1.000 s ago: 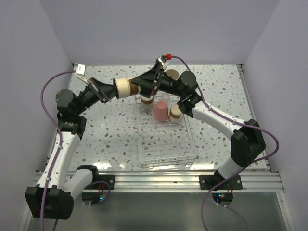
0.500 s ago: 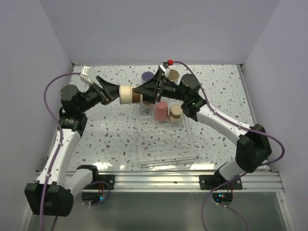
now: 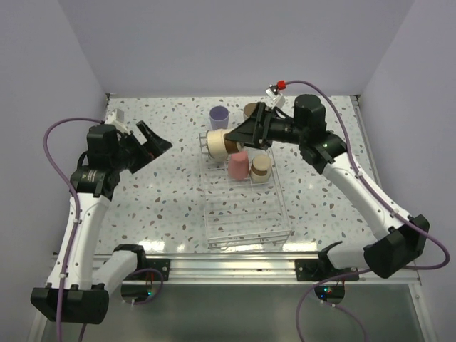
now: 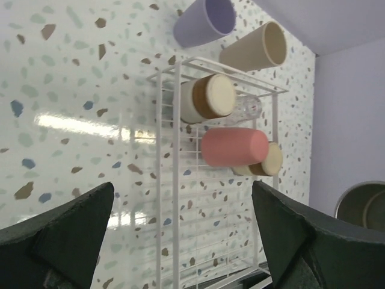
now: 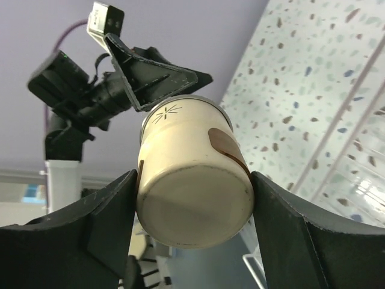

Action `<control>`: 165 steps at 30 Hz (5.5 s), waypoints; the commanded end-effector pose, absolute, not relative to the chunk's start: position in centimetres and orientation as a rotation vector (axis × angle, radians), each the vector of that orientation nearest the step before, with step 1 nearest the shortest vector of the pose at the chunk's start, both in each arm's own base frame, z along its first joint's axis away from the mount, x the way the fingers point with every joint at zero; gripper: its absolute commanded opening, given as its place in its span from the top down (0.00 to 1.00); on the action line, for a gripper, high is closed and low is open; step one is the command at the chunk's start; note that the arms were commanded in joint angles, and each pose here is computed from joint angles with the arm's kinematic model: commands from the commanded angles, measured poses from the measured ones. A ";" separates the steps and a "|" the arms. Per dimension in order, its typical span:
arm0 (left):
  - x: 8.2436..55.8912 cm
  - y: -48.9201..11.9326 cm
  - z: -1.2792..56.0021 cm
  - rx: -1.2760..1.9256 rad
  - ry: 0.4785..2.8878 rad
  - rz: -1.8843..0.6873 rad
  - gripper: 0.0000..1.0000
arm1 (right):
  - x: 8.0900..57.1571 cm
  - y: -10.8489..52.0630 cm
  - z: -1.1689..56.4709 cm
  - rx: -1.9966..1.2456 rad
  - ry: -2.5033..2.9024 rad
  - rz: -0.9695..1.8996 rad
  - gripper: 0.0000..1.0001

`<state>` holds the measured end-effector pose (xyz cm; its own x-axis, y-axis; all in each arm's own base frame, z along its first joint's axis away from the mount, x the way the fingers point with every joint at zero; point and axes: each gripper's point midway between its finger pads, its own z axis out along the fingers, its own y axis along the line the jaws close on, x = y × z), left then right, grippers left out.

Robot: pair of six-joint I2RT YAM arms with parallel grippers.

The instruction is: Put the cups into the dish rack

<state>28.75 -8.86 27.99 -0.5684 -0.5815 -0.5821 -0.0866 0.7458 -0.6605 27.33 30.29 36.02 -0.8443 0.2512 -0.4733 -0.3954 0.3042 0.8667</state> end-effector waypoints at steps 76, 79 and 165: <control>26.9 -5.8 28.5 -0.463 2.128 -0.496 0.00 | 32.2 34.5 19.2 -0.591 2.580 0.239 0.02; 27.4 -5.7 29.4 -0.457 2.114 -0.489 0.00 | 31.6 34.3 22.9 -0.556 2.518 0.318 0.02; 58.0 -21.2 12.2 -0.002 2.297 -0.647 1.00 | 25.2 19.0 32.0 -0.205 2.384 0.172 0.02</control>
